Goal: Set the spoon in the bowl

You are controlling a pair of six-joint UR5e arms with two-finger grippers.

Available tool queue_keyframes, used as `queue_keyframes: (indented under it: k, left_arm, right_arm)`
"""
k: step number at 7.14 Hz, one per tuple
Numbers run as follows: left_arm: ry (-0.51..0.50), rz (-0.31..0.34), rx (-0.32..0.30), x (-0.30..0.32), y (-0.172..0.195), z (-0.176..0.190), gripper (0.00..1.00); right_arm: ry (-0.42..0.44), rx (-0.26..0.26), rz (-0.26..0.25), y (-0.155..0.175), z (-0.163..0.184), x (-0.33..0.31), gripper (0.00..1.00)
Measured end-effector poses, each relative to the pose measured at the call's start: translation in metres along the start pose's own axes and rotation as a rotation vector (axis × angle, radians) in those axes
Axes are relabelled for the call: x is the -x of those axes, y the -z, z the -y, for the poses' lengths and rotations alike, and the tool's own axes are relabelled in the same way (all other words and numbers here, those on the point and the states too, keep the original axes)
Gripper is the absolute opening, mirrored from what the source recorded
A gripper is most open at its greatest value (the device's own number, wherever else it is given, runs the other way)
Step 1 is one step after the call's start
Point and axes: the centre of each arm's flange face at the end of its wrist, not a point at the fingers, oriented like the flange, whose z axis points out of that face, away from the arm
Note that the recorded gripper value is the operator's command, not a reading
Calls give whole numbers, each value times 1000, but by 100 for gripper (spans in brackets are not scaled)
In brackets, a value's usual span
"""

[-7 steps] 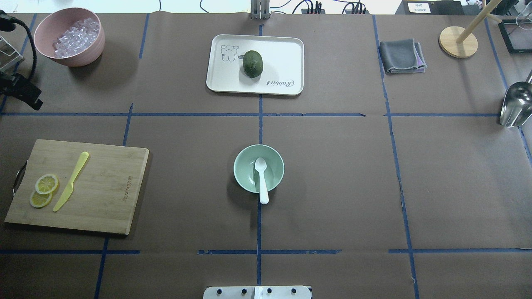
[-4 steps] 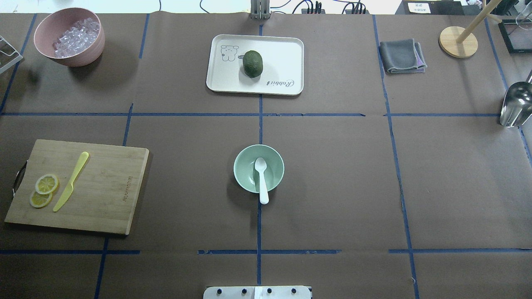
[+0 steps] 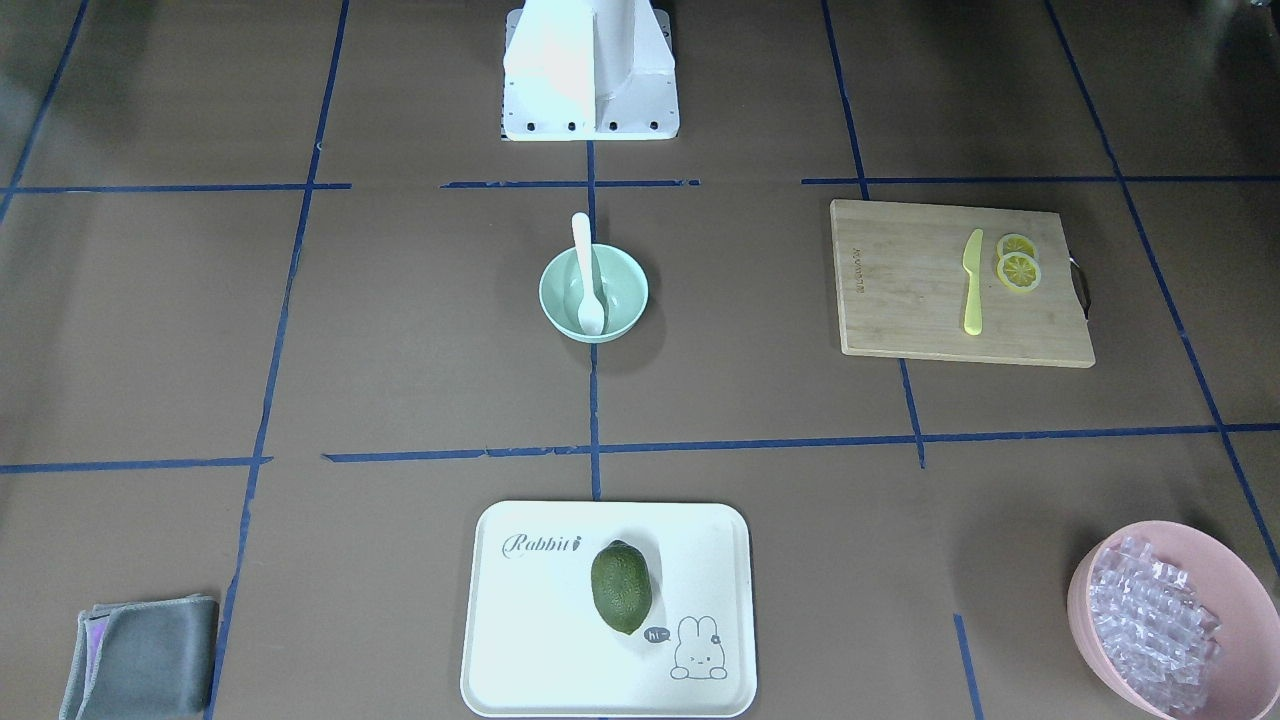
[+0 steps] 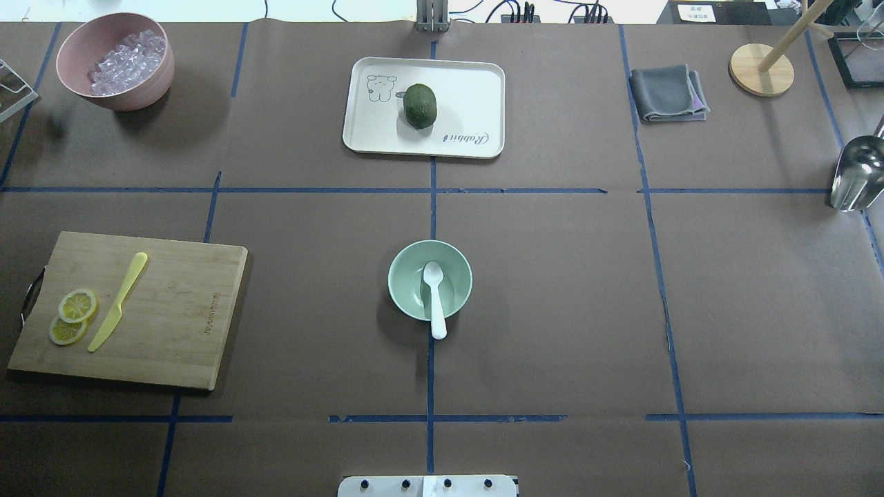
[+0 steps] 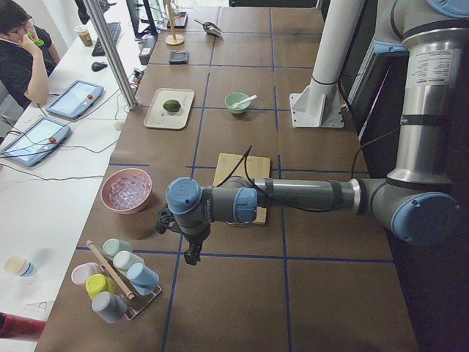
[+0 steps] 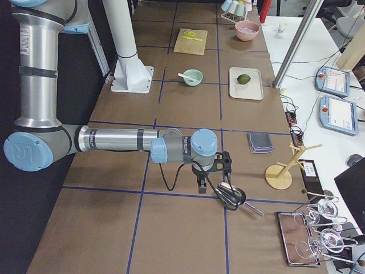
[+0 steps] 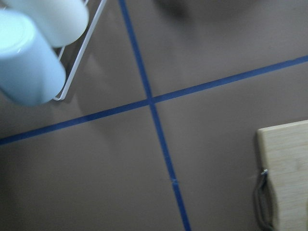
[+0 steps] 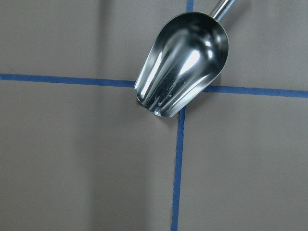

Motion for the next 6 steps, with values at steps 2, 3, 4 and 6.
queue_keyframes:
  k: [2,3,4,6]
  left_arm:
    - [39,5,-2,9,-2,-15,100]
    - [51,6,-1,12,-2,-17,100]
    - [57,6,1,14,-2,-18,100]
    - [61,5,2,15,-3,-19,100]
  right_arm:
    - [-4,3,-1,-1,-1,-2,100]
    - [-5,4,-1,-2,-2,-2,100]
    - [-6,4,0,-2,-2,-2,100]
    - [-5,4,0,-2,-3,-3,100]
